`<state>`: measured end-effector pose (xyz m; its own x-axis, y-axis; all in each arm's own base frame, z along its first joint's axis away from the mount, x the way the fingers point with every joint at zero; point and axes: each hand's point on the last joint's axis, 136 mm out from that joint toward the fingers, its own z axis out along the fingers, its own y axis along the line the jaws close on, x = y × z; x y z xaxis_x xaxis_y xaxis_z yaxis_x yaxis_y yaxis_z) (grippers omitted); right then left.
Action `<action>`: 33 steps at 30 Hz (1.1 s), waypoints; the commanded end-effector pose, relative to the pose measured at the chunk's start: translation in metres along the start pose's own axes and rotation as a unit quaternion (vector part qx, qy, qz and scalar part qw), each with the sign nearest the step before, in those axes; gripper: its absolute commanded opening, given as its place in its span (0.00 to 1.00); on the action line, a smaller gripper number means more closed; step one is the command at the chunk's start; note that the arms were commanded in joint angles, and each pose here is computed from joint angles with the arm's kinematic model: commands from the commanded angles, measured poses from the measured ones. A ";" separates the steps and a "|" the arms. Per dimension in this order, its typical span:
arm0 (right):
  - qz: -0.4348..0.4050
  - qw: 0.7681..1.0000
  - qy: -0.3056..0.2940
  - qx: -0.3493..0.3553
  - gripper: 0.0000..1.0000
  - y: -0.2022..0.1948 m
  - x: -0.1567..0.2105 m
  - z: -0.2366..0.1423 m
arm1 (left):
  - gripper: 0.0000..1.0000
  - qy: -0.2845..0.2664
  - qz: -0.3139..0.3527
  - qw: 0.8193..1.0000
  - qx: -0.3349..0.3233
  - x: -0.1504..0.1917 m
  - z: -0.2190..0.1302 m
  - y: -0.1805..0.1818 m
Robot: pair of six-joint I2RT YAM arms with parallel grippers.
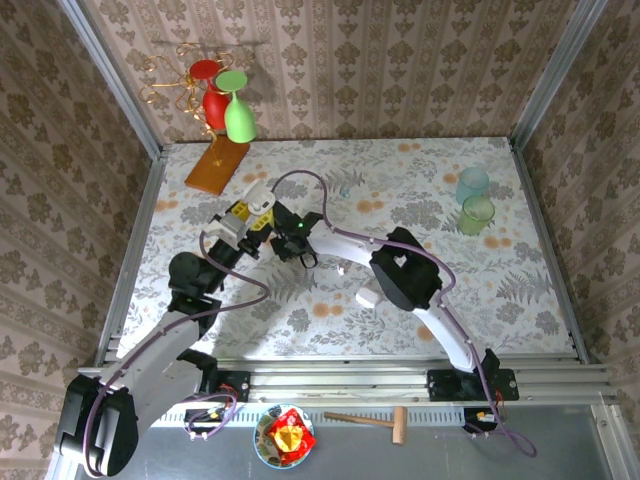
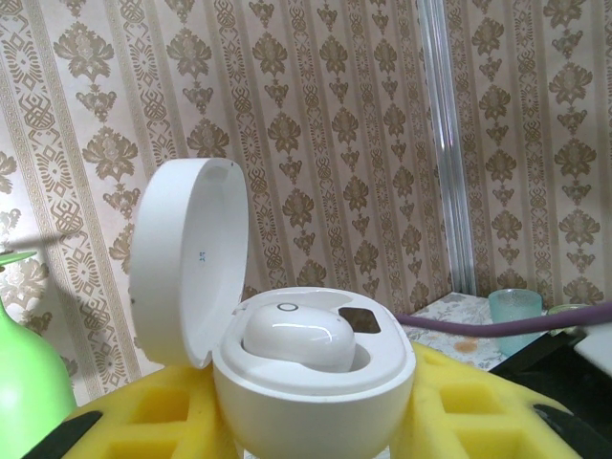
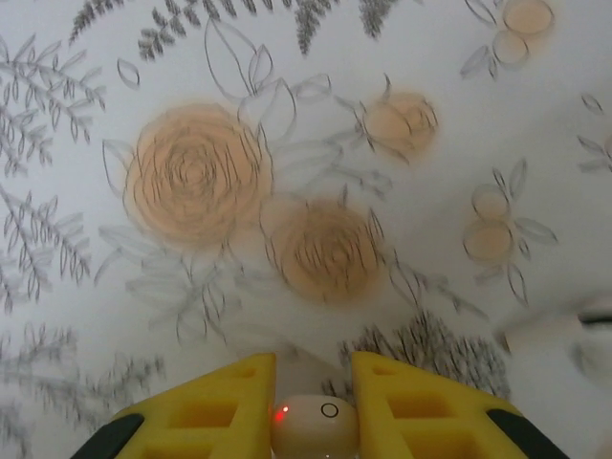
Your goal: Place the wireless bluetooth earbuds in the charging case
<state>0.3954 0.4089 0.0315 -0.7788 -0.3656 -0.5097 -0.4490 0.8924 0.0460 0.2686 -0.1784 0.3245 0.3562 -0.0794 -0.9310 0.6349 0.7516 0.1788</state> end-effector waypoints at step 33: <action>0.078 0.992 -0.031 0.093 0.49 -0.142 0.087 -0.096 | 0.22 -0.001 0.016 1.000 0.022 0.000 0.015 -0.009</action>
<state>0.3477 0.2293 0.0380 -0.8192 -0.2948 -0.4920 -0.3067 0.9500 -0.0587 0.2743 -0.1934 0.3056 0.3171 -0.0469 -0.9472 0.6638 0.7244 0.1863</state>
